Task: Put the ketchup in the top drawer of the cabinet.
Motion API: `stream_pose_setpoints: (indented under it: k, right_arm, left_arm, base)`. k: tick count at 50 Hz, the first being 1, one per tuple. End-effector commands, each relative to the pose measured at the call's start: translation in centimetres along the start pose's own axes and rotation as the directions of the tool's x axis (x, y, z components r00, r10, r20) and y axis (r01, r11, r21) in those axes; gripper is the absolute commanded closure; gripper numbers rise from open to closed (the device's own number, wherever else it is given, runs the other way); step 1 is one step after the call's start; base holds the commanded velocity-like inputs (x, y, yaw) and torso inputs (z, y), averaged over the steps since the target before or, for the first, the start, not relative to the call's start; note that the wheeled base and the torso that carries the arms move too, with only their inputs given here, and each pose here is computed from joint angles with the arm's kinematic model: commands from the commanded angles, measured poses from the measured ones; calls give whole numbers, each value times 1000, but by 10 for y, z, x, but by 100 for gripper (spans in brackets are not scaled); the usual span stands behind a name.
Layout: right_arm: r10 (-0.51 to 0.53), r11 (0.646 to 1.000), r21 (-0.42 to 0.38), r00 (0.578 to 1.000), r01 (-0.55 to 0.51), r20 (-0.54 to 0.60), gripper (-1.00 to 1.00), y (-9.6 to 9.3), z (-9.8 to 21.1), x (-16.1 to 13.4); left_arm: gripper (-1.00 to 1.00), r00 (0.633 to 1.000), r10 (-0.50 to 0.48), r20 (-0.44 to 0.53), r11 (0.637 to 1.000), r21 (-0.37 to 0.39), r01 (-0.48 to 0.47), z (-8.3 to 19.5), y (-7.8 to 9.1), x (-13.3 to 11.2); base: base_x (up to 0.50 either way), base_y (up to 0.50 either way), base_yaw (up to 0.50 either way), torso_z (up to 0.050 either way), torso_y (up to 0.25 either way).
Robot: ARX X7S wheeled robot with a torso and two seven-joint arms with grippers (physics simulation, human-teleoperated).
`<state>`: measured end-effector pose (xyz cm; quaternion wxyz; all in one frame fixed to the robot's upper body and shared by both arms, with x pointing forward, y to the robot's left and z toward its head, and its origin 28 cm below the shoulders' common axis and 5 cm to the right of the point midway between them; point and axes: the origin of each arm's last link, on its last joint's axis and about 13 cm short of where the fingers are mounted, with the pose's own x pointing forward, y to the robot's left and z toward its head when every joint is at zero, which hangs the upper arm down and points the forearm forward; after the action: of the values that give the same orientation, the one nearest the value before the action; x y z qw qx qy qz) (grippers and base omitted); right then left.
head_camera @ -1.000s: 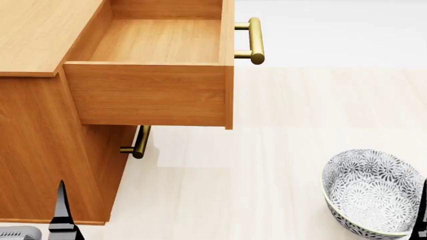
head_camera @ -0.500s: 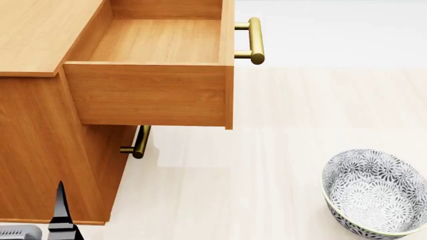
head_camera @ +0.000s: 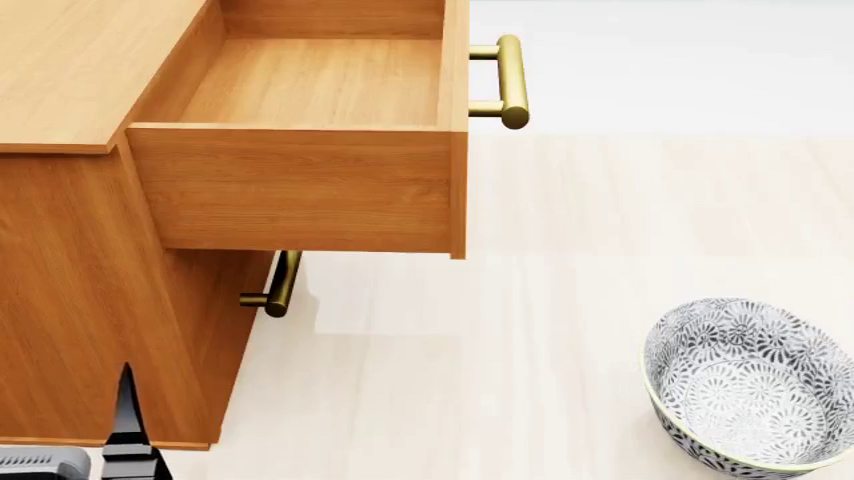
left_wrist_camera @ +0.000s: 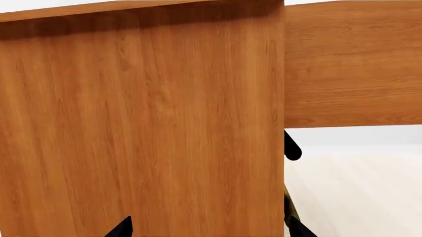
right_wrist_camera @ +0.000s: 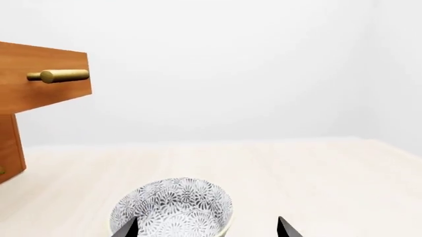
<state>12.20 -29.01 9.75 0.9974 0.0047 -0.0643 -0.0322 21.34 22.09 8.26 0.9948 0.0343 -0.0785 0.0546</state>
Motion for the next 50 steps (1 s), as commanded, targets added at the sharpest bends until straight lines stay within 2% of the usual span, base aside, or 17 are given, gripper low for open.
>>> stream_pose_setpoints:
  k: [1,14,24,50]
  right_arm:
    - [35,999,-17,999,-35,-21,-100,7,-7,-3]
    - [24,1000,-15,998,-25,-61,-100,6,-15,-6]
    - [61,997,-41,988,-67,-141,-100,13,-39,-5]
    - [77,996,-31,985,-83,-158,-100,16,-48,-8]
  left_arm:
    - [-100,1000,2,-3,1000,0,-2,-1,0,0]
    - [-100,1000,2,-2,1000,-5,-2,-1,0,2]
    - [-100,1000,5,-4,1000,-6,-5,-2,1,2]
    - [-100,1000,7,-5,1000,-9,-7,-1,1,1]
  base:
    - [0,0,0,0,0]
    - [0,0,0,0,0]
    - [0,0,0,0,0]
    - [0,0,0,0,0]
